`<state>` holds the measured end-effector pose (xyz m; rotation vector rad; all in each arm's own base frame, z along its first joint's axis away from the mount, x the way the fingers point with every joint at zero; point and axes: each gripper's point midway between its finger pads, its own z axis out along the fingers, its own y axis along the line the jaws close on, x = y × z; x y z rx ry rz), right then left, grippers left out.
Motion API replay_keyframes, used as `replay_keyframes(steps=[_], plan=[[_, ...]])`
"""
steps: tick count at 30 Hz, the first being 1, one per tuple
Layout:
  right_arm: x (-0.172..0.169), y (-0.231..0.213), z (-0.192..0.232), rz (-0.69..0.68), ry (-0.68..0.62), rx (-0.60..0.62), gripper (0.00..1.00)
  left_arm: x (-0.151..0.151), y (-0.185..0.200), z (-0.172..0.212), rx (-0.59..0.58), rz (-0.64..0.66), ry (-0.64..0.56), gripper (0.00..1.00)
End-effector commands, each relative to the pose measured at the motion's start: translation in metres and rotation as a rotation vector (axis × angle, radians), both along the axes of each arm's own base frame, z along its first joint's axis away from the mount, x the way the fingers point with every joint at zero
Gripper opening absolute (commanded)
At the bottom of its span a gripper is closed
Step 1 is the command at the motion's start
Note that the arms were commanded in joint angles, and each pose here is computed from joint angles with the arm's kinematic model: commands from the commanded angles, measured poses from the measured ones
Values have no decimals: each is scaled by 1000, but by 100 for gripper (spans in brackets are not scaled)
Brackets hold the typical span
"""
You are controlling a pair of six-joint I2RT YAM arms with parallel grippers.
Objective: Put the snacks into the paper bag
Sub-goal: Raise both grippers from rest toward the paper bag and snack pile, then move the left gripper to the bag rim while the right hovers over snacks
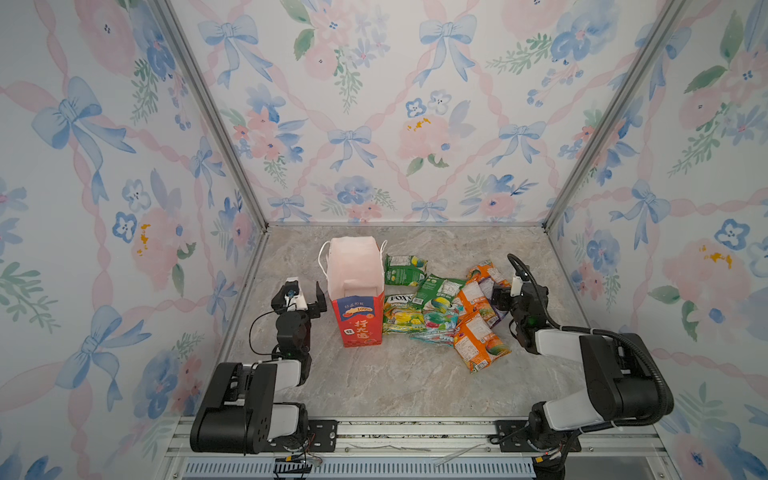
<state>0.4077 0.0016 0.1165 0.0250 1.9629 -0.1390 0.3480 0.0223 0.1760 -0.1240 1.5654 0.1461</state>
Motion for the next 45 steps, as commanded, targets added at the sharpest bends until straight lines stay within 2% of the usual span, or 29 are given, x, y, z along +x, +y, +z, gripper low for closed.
replay_keyframes(steps=[1, 6, 10, 18, 27, 34, 37, 41, 45], plan=[[5, 4, 26, -4, 66, 2, 97, -6, 3, 8, -41, 23, 17, 98], [11, 22, 62, 46, 144, 131, 97, -18, 14, 32, -65, 84, -11, 98], [11, 46, 83, 139, 253, 222, 97, -30, 26, 48, -123, 139, -28, 98], [-6, 79, 108, 270, 321, 381, 96, -34, 21, 85, -275, 107, -53, 98], [-23, 79, 125, 259, 328, 393, 96, -28, 19, 136, -431, 115, 37, 98], [-24, 77, 127, 234, 352, 402, 96, -45, 19, 199, -506, 98, -62, 98], [-25, 80, 130, 234, 369, 409, 97, -49, 13, 222, -530, 56, -78, 98], [-24, 84, 135, 244, 359, 409, 97, -48, -4, 233, -552, -42, -54, 98], [-22, 87, 136, 248, 366, 413, 96, -50, -17, 238, -653, -106, -36, 98]])
